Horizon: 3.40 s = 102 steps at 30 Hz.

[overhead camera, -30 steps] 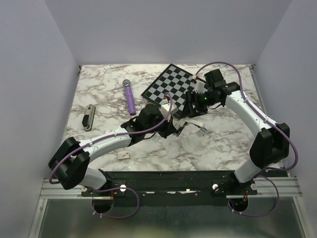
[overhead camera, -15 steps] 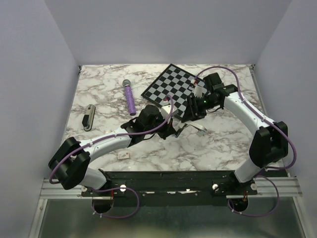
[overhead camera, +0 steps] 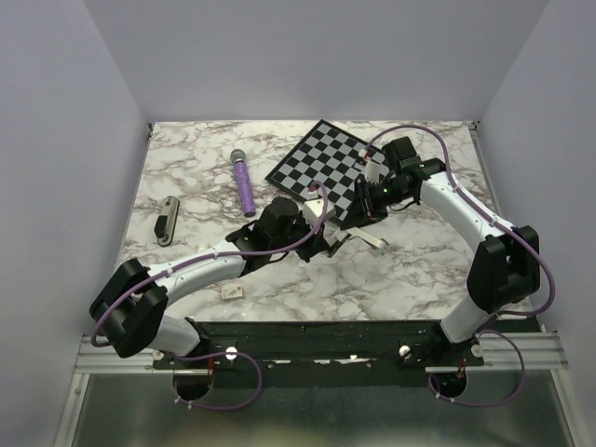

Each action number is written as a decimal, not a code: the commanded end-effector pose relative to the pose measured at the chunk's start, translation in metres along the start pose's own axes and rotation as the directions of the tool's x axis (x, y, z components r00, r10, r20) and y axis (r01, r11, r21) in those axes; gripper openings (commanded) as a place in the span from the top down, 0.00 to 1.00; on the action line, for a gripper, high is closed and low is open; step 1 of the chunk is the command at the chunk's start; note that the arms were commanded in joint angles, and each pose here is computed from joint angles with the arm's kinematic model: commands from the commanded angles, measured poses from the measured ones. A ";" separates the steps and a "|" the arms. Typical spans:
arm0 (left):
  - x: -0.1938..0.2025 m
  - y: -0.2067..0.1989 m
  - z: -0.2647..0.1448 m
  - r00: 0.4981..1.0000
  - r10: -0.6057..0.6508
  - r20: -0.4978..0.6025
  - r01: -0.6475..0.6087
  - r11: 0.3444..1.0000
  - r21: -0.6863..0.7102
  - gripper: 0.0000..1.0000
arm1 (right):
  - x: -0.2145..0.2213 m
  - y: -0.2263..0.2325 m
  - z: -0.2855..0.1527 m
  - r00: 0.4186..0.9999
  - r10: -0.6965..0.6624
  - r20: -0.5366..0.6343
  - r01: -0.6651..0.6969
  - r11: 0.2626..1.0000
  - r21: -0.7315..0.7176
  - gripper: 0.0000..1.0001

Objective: Unload the staples from the stapler

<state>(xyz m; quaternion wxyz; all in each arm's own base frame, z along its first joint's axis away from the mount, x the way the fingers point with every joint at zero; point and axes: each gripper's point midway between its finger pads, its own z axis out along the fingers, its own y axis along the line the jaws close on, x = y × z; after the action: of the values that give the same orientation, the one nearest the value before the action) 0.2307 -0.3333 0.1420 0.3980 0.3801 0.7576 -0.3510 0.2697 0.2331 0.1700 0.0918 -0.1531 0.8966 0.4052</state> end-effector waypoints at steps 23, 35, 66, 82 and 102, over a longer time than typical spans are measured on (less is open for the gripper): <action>-0.064 0.084 -0.090 0.961 -0.146 0.236 0.233 0.886 -0.401 0.27 | -0.062 0.003 -0.026 0.632 -0.421 0.651 0.380 0.900 0.213 0.99; -0.057 0.114 -0.124 0.937 -0.146 0.317 0.300 0.801 -0.518 0.25 | -0.038 0.012 -0.045 0.316 -0.565 0.762 0.522 0.774 0.357 0.99; -0.079 0.013 -0.039 0.987 0.122 0.105 -0.125 0.992 0.028 0.48 | -0.004 0.034 -0.033 0.981 -0.064 0.183 0.051 0.996 0.073 0.99; -0.064 0.001 -0.024 0.992 0.098 0.075 -0.105 0.990 0.094 0.48 | -0.007 0.051 -0.038 0.975 -0.053 0.217 0.051 0.999 0.013 0.99; -0.052 -0.015 -0.003 0.998 0.025 0.050 -0.034 0.978 0.204 1.00 | -0.018 0.059 -0.034 0.975 -0.041 0.220 0.050 0.998 -0.039 0.94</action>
<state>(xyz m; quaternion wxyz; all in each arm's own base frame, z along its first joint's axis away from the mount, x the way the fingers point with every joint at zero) 0.2438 -0.3409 0.1897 0.3932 0.4283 0.7132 -0.3914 0.2651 0.2311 0.2141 0.1912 -0.1147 0.8939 0.3889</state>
